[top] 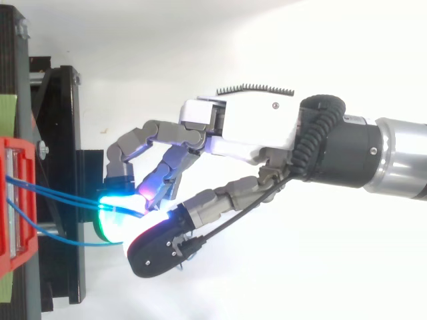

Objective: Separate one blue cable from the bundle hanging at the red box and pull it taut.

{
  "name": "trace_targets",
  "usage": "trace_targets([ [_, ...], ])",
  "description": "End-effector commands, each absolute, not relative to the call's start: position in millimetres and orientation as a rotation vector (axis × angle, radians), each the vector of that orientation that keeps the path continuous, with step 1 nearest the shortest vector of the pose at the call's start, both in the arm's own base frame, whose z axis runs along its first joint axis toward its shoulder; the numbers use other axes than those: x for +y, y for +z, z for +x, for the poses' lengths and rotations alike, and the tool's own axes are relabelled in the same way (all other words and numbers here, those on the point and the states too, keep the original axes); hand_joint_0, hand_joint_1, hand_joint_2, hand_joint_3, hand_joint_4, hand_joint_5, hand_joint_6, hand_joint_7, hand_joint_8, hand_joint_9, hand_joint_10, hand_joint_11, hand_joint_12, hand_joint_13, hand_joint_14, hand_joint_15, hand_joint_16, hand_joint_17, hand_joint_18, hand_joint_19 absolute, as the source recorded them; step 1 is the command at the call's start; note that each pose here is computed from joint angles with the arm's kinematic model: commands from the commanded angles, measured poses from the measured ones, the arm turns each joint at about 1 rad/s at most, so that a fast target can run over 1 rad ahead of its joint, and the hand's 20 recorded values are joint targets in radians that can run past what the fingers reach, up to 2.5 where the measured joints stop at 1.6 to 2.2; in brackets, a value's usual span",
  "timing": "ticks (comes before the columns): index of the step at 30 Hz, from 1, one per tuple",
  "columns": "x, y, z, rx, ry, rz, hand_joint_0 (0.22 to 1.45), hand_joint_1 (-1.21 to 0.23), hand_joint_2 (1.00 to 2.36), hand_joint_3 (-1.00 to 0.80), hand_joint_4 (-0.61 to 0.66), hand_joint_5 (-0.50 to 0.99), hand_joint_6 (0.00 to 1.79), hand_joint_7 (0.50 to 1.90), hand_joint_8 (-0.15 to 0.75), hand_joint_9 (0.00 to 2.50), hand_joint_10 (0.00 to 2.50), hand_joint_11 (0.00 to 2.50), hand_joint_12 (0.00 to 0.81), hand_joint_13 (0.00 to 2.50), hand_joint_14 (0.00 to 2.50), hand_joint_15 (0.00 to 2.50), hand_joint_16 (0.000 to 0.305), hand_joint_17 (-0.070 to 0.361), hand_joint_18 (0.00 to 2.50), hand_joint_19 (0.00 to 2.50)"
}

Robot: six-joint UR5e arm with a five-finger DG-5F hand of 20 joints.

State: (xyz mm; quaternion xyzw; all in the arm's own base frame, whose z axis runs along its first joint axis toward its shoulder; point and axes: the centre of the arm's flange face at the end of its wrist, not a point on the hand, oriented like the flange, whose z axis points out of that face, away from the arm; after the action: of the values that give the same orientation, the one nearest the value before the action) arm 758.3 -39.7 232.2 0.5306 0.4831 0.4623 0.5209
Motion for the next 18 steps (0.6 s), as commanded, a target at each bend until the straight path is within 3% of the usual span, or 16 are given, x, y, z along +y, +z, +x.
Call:
trace_targets([
  [1, -39.4, 232.3, 758.4, 1.158, 1.108, 1.271, 0.58, -0.61, 1.0, -0.5, 0.16, -0.19, 0.84, 1.14, 0.317, 0.93, 0.02, 0.79, 0.389, 0.84, 0.02, 0.58, 0.047, 0.105, 0.86, 0.68],
  [8, -38.7, 232.3, 758.4, 1.156, 1.105, 1.271, 0.57, -0.42, 1.0, -0.5, 0.16, -0.18, 0.84, 1.17, 0.339, 0.99, 0.02, 0.79, 0.395, 0.86, 0.02, 0.57, 0.048, 0.108, 0.87, 0.7],
  [11, -39.3, 231.4, 757.8, 1.155, 1.1, 1.275, 0.62, -0.5, 1.01, -0.43, 0.15, -0.18, 0.85, 1.19, 0.334, 1.0, 0.02, 0.8, 0.392, 0.86, 0.02, 0.58, 0.047, 0.106, 0.87, 0.7],
  [18, -38.1, 231.6, 758.0, 1.157, 1.099, 1.271, 0.61, -0.62, 1.02, -0.24, 0.13, -0.18, 0.85, 1.23, 0.338, 1.0, 0.02, 0.81, 0.396, 0.86, 0.02, 0.58, 0.047, 0.107, 0.87, 0.7],
])
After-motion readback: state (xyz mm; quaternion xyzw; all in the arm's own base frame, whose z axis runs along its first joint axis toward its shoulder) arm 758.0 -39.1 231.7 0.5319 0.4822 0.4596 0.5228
